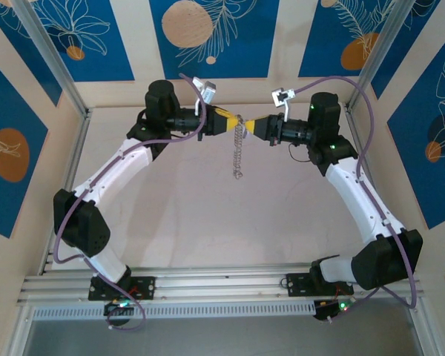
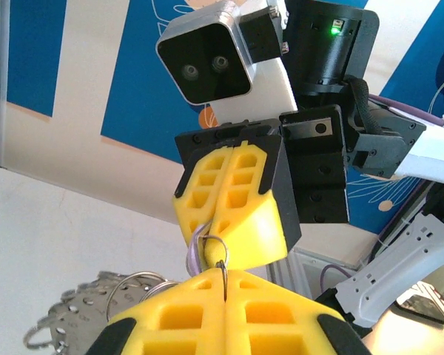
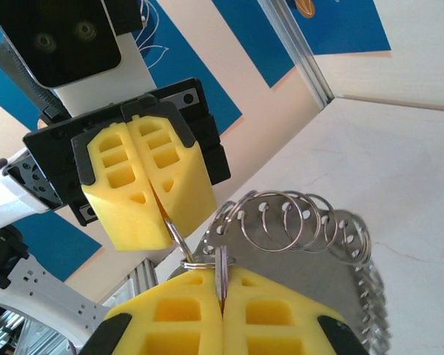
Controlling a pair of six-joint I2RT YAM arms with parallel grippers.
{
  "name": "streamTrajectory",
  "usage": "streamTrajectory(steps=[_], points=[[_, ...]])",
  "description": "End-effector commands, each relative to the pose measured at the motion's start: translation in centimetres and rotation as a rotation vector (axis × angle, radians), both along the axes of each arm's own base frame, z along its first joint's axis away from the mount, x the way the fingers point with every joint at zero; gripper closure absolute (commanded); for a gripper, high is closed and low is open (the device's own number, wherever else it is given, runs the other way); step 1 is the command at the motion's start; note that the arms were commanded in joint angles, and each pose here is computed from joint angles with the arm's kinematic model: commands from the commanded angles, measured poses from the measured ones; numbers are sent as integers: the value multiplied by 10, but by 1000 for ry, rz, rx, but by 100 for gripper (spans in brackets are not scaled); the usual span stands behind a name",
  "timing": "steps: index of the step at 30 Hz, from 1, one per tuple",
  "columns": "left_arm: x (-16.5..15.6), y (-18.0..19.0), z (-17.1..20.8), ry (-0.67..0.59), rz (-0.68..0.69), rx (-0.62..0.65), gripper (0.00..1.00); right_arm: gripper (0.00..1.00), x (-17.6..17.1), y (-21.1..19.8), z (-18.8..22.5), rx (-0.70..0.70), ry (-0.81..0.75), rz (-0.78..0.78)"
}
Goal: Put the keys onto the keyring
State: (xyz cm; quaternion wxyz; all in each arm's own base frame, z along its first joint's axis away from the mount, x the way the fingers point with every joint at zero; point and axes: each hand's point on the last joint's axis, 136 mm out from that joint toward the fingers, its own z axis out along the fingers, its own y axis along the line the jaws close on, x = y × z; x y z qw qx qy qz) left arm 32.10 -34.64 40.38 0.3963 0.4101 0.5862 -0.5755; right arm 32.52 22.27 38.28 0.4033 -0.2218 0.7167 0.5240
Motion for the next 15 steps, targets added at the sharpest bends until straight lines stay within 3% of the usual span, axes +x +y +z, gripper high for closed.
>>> streamTrajectory(steps=[1,15], points=[[-16,2,21,-72,-22,-29,100,100,-9,-7,19,4,-49,3],[-17,2,25,-73,-22,-37,100,100,-14,9,19,4,-45,59]])
